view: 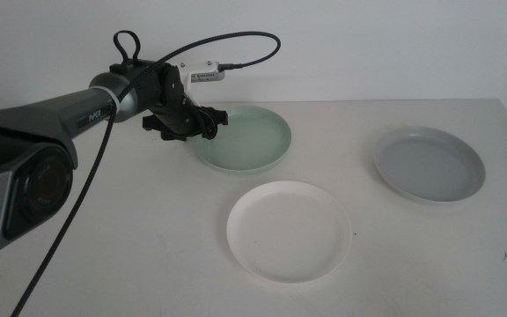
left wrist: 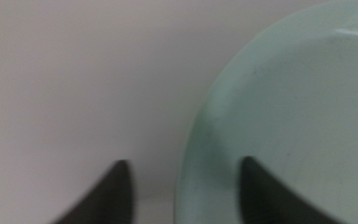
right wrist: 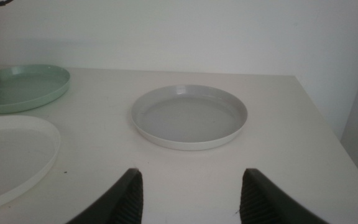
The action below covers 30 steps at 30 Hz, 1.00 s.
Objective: Stack the three bowls on top of each other.
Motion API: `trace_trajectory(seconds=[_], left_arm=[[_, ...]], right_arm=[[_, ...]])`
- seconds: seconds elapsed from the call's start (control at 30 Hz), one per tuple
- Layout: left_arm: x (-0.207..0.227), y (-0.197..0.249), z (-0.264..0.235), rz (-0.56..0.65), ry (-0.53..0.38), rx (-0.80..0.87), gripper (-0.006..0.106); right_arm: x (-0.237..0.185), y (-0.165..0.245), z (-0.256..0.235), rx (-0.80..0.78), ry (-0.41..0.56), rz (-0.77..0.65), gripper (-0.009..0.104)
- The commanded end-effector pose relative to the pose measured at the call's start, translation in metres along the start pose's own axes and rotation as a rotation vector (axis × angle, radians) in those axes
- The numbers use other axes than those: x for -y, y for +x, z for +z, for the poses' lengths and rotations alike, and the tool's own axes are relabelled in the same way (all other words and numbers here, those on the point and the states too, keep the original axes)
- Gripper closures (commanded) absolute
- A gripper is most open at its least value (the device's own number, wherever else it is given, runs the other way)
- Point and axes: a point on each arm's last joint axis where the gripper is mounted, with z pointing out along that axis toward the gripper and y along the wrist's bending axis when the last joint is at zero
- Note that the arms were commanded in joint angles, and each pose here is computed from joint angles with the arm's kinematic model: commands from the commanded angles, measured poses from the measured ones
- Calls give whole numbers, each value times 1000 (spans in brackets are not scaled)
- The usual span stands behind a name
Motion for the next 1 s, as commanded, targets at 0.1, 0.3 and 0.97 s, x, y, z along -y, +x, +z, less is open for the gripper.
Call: trace_trajectory(seconds=[0.1, 0.3, 0.97], left_arm=[[8, -22, -26, -34, 48, 101, 96], [13, -35, -55, -16, 59, 146, 100], [52, 43, -215, 42, 194, 303, 100]], right_arm=[[0, -10, -3, 113, 4, -14, 54], [0, -10, -3, 113, 4, -14, 54], [0, -10, -3, 113, 4, -14, 54]])
